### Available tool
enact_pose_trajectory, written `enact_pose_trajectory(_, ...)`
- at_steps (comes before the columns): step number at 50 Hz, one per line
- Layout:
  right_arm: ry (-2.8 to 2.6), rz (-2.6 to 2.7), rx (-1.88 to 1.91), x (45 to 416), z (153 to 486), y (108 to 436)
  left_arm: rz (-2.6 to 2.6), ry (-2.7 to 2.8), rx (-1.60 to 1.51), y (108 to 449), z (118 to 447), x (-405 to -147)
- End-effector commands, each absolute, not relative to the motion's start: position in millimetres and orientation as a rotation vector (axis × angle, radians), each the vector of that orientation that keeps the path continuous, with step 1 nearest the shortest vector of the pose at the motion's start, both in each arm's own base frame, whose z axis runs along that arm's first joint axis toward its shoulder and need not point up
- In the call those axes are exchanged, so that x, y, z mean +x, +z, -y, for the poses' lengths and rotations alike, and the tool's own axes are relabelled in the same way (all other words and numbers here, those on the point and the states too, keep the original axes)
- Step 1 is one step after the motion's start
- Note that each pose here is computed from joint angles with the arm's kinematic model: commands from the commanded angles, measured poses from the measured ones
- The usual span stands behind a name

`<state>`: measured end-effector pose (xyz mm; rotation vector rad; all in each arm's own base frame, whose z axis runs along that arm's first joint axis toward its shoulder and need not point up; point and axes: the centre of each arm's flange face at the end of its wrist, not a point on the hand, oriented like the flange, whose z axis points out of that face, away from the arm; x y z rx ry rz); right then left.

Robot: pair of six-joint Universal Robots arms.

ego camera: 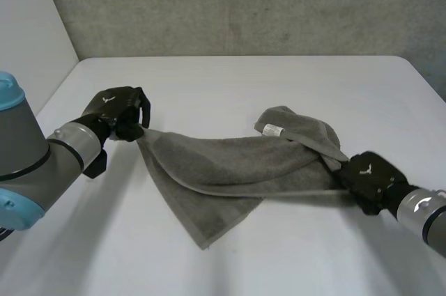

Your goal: Fold the towel.

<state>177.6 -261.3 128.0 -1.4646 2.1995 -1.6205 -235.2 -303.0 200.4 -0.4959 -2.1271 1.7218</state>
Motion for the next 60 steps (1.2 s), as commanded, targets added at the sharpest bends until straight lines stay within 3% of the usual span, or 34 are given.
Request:
enact_pose_trajectory(1, -1.847, -2.18, -1.391, 175, 279, 175, 2.104, 1.745, -0.502, 213, 298, -235)
enact_pose_trajectory(2, -1.965, -2.139, -1.342, 175, 280, 205, 2.086, 1.771, -0.505, 223, 295, -234)
enact_pose_trajectory(3, -1.967, -2.139, -1.341, 175, 280, 205, 2.086, 1.771, -0.505, 223, 295, -234)
enact_pose_trajectory(5, -2.162, -2.054, -1.226, 173, 277, 263, 2.058, 1.808, -0.505, 245, 284, -230)
enact_pose_trajectory(6, -2.163, -2.053, -1.225, 172, 277, 263, 2.058, 1.808, -0.505, 245, 284, -230)
enact_pose_trajectory(8, -2.258, -1.988, -1.163, 172, 264, 312, 2.033, 1.849, -0.514, 271, 271, -224)
enact_pose_trajectory(16, -2.047, -2.161, -1.186, 171, 237, 357, 2.095, 1.97, -0.661, 313, 243, -200)
enact_pose_trajectory(22, -1.852, -2.246, -1.331, 177, 239, 349, 2.208, 1.922, -0.868, 305, 228, -196)
enact_pose_trajectory(28, -1.656, -2.33, -1.392, 188, 245, 319, 2.294, 1.801, -0.963, 281, 222, -195)
enact_pose_trajectory(36, -1.462, -2.374, -1.518, 212, 259, 274, 2.392, 1.59, -0.989, 236, 247, -203)
enact_pose_trajectory(42, -1.586, -2.304, -1.569, 235, 292, 261, 2.366, 1.608, -0.989, 223, 296, -220)
enact_pose_trajectory(45, -1.818, -2.205, -1.546, 250, 319, 276, 2.29, 1.703, -0.951, 236, 325, -234)
enact_pose_trajectory(47, -2.158, -2.035, -1.45, 267, 346, 311, 2.159, 1.878, -0.827, 269, 358, -245)
enact_pose_trajectory(50, -2.359, -1.907, -1.356, 273, 358, 336, 2.062, 1.991, -0.749, 293, 373, -249)
enact_pose_trajectory(52, -2.702, -1.611, -1.134, 278, 373, 388, 1.796, 2.26, -0.566, 351, 396, -250)
enact_pose_trajectory(53, -2.703, -1.609, -1.133, 278, 373, 389, 1.795, 2.262, -0.565, 351, 396, -250)
enact_pose_trajectory(55, -2.905, -1.344, -0.944, 278, 375, 427, 1.549, 2.426, -0.351, 401, 403, -245)
enact_pose_trajectory(60, -2.94, -1.242, -0.872, 276, 367, 445, 1.404, 2.457, -0.196, 426, 402, -240)
